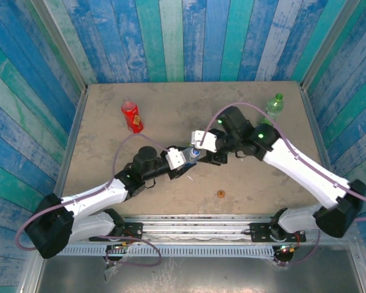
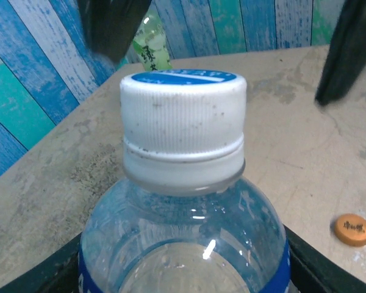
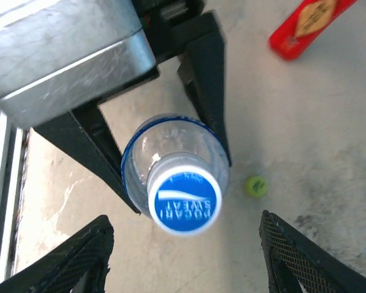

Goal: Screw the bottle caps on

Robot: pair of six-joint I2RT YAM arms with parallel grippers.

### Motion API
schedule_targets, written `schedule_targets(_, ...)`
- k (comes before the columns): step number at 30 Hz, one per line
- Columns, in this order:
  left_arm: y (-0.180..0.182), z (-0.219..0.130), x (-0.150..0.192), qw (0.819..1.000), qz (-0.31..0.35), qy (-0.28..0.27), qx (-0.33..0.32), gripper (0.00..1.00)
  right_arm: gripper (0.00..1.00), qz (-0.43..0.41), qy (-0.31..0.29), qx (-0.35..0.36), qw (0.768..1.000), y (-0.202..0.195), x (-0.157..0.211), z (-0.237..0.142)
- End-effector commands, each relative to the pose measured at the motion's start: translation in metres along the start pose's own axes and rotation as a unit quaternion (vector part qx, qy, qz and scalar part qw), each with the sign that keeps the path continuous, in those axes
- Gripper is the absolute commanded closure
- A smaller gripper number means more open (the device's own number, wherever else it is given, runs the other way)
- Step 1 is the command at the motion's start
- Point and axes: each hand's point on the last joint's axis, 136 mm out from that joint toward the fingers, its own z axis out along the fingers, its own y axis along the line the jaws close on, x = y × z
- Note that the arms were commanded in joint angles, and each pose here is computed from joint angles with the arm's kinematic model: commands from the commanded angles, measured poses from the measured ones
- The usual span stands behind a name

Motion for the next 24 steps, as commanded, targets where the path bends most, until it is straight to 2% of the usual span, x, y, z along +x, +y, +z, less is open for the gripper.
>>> schedule_targets(1, 0.007, -0.013, -0.026, 0.997, -0.024, -0.070, -0.013, 0.54, 0.34, 0.035, -0.119, 0.053, 0.991, -0.017, -0.024, -0.024)
schedule_targets(4, 0.004, -0.017, -0.038, 0.994, -0.033, -0.105, -0.002, 0.50, 0.35, 0.072, -0.220, 0.081, 0.969, -0.021, -0.035, -0.039)
schedule_targets(8, -0.002, -0.019, -0.050, 0.990, -0.038, -0.133, 0.020, 0.48, 0.35, 0.063, -0.307, 0.043, 0.949, 0.001, -0.046, -0.044)
schedule_targets(13, -0.003, -0.016, -0.055, 0.988, -0.051, -0.143, 0.031, 0.43, 0.37, 0.056, -0.322, -0.023, 0.945, 0.016, -0.048, -0.027)
schedule_targets(19, -0.001, -0.010, -0.051, 0.989, -0.055, -0.131, 0.029, 0.40, 0.48, 0.063, -0.323, -0.042, 0.943, 0.010, -0.050, -0.009)
schedule_targets(24, -0.001, -0.011, -0.050, 0.990, -0.057, -0.130, 0.027, 0.36, 0.66, 0.072, -0.314, -0.059, 0.945, 0.010, -0.048, 0.000)
